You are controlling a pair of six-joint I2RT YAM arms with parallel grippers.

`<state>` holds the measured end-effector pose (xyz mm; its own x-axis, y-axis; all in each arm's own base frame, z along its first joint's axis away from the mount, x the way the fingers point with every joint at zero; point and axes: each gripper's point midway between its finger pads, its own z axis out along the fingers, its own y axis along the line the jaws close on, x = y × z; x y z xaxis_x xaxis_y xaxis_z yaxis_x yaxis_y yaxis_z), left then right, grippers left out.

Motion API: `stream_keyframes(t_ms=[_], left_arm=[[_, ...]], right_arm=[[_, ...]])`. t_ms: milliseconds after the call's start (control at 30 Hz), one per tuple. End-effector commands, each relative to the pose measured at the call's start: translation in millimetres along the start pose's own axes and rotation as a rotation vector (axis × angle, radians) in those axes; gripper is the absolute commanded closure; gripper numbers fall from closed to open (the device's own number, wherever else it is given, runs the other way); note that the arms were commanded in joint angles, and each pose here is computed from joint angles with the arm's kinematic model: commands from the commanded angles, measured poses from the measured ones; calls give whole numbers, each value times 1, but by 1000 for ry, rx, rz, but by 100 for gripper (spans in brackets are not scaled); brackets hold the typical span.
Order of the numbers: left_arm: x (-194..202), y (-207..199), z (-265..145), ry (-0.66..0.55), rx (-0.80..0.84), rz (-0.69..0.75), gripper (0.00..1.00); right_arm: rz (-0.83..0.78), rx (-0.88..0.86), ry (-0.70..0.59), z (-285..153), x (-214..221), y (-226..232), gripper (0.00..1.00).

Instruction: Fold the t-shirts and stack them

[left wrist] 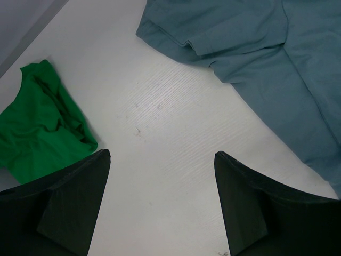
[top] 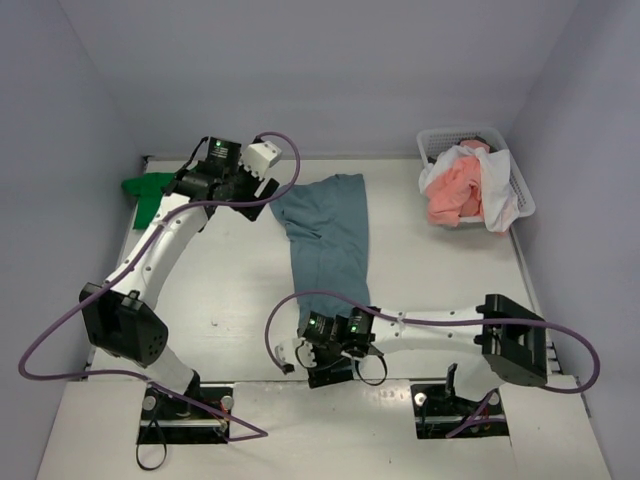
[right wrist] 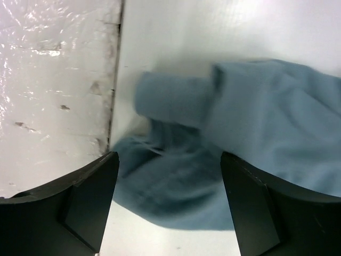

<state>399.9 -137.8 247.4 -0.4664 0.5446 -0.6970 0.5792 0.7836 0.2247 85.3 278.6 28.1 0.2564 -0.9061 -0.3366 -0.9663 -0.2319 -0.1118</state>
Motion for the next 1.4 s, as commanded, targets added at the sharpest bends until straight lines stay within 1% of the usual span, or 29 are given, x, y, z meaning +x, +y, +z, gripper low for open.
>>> stream_keyframes(t_ms=[0, 133, 233, 467, 667, 1033, 1233, 1367], left_arm=[[-25, 10, -9, -84, -27, -4, 27], [-21, 10, -8, -73, -25, -7, 27], [-17, 10, -7, -67, -25, -9, 27], [-24, 15, -18, -92, -32, -13, 27], [-21, 13, -17, -93, -21, -22, 27], [-10, 14, -10, -79, -2, -41, 27], [-6, 14, -8, -81, 9, -48, 27], [-2, 14, -7, -78, 13, -54, 27]], right_arm=[[-23, 87, -170, -35, -32, -28, 26], [-51, 74, -213, -43, -40, -26, 25], [-42, 49, -210, -42, -39, -21, 25], [-40, -30, -142, -29, -30, -5, 24], [-36, -73, -85, -12, -24, 5, 23], [-40, -127, -25, 10, -20, 15, 22], [-40, -134, -10, 13, -19, 18, 22], [-46, -155, 1, 15, -19, 29, 22]])
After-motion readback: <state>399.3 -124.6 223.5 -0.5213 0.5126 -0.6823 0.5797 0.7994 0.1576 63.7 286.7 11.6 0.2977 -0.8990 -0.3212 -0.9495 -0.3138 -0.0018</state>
